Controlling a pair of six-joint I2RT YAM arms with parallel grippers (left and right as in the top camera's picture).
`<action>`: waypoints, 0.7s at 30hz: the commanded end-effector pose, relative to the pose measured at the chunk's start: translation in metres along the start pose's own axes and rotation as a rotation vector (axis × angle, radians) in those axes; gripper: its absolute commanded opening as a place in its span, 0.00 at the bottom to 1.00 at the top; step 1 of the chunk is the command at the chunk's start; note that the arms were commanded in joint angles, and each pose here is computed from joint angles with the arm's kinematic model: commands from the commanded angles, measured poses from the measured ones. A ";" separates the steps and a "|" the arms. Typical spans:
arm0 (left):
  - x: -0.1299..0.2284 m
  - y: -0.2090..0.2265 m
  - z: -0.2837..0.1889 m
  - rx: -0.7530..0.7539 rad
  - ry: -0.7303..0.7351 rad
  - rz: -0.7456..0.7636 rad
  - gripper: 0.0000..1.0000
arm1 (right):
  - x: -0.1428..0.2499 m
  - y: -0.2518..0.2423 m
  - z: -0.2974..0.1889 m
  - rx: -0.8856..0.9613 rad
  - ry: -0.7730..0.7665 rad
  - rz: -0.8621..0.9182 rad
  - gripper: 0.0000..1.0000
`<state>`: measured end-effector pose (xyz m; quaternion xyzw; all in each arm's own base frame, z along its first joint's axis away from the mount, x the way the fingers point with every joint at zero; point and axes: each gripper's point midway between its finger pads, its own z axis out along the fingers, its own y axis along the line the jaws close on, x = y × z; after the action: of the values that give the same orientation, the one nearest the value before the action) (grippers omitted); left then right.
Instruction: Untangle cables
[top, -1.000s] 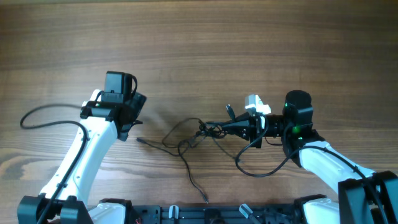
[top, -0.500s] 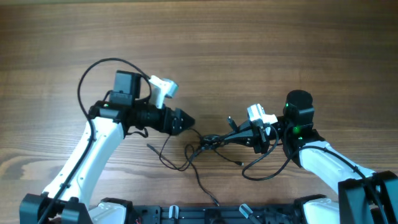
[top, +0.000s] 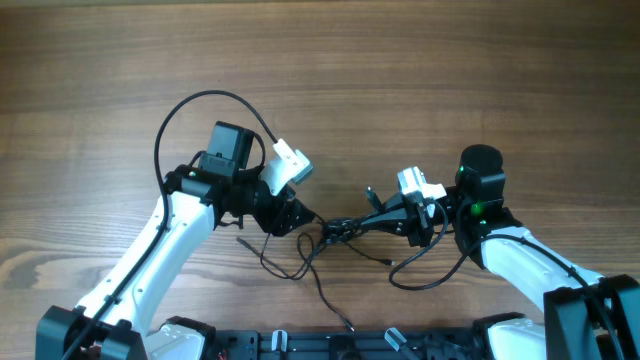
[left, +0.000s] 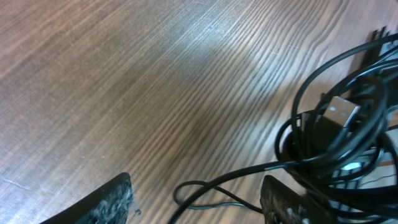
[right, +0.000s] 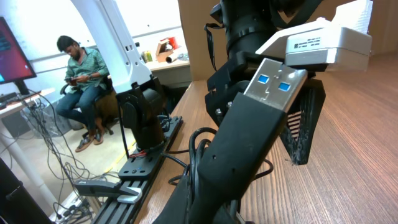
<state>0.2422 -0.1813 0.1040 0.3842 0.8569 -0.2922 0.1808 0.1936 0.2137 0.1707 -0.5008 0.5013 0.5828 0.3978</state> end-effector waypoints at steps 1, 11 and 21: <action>0.014 -0.005 0.007 0.018 0.025 0.069 0.64 | -0.001 0.011 -0.001 -0.060 -0.013 0.007 0.04; 0.073 0.148 -0.064 -0.659 -0.362 -1.568 0.04 | -0.001 0.009 -0.001 -0.049 -0.010 0.027 0.04; 0.011 0.091 -0.018 -0.317 -0.260 -1.201 1.00 | 0.045 -0.133 -0.073 0.940 -0.442 1.322 0.04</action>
<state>0.3076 -0.1011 0.0756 -0.2699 0.9201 -0.2441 0.1452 0.3100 0.1815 0.1112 0.1022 0.8061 0.5273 0.2484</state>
